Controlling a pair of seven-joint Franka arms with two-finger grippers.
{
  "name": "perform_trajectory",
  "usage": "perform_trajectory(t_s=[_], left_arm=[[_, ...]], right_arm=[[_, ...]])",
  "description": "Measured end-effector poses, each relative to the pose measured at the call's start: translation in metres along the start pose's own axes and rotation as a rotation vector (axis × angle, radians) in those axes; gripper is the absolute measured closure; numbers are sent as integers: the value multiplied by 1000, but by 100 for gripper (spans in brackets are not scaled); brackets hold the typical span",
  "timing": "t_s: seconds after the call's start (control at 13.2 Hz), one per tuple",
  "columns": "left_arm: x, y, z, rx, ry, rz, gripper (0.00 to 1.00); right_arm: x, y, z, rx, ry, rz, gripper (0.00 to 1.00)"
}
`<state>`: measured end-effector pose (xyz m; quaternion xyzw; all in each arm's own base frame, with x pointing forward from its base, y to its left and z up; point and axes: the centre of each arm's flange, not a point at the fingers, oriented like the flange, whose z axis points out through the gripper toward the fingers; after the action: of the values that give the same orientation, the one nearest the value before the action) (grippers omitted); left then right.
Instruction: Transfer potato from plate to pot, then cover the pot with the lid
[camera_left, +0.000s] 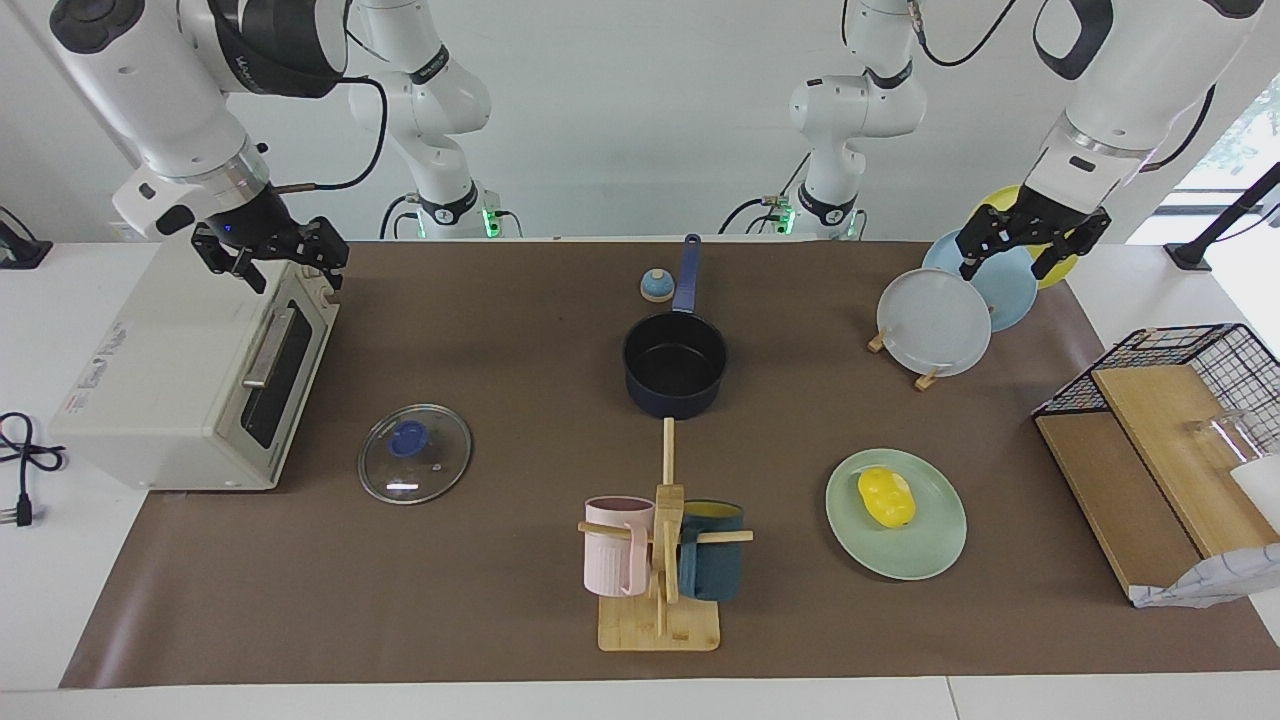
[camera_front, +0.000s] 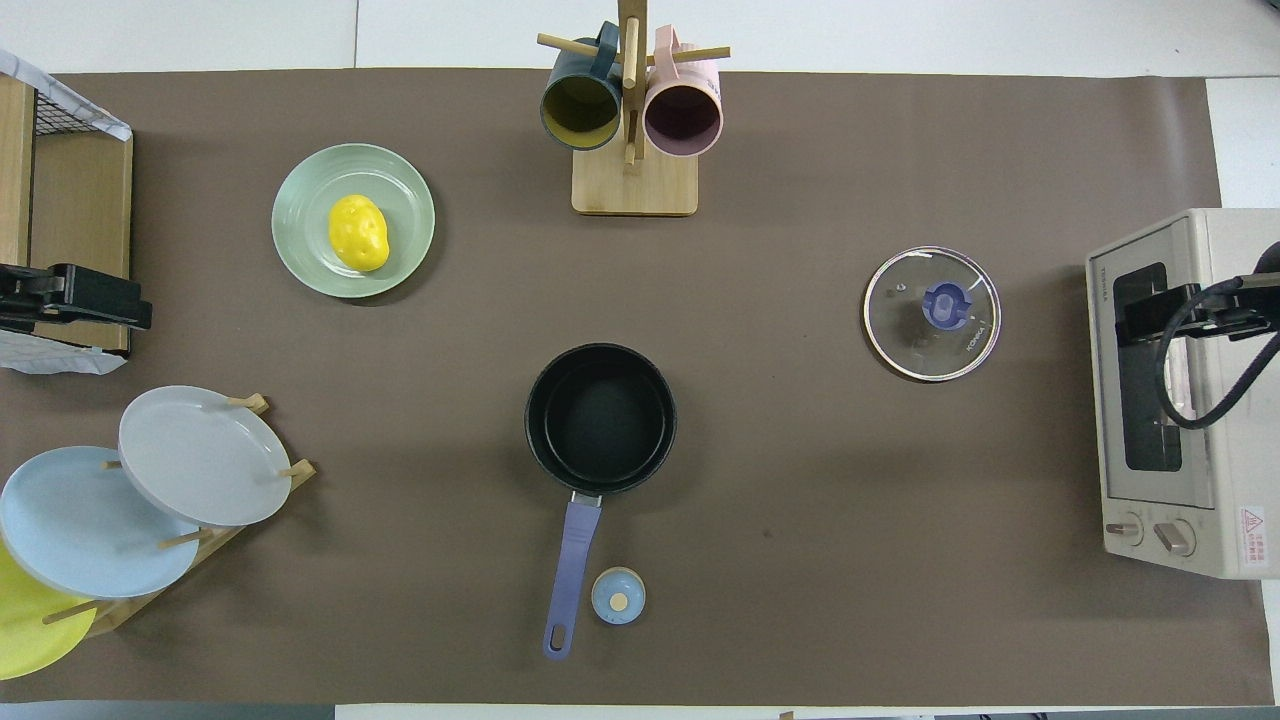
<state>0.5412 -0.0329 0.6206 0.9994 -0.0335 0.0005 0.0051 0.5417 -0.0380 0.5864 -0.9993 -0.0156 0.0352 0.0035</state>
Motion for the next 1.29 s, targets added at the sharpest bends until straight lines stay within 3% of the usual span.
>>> perform_trajectory(t_s=[0.53,0.91,1.06,1.29], left_arm=[[0,0,1,-1,1,9,0],[13,6,9,-22,55,5,0],[36,10,33,-58,36,-3,0],[108,16,108,-77,1,-18,0]], right_arm=[[0,0,0,0,0,0,0],[0,0,0,0,0,0,0],[0,0,0,0,0,0,0],[0,0,0,0,0,0,0]])
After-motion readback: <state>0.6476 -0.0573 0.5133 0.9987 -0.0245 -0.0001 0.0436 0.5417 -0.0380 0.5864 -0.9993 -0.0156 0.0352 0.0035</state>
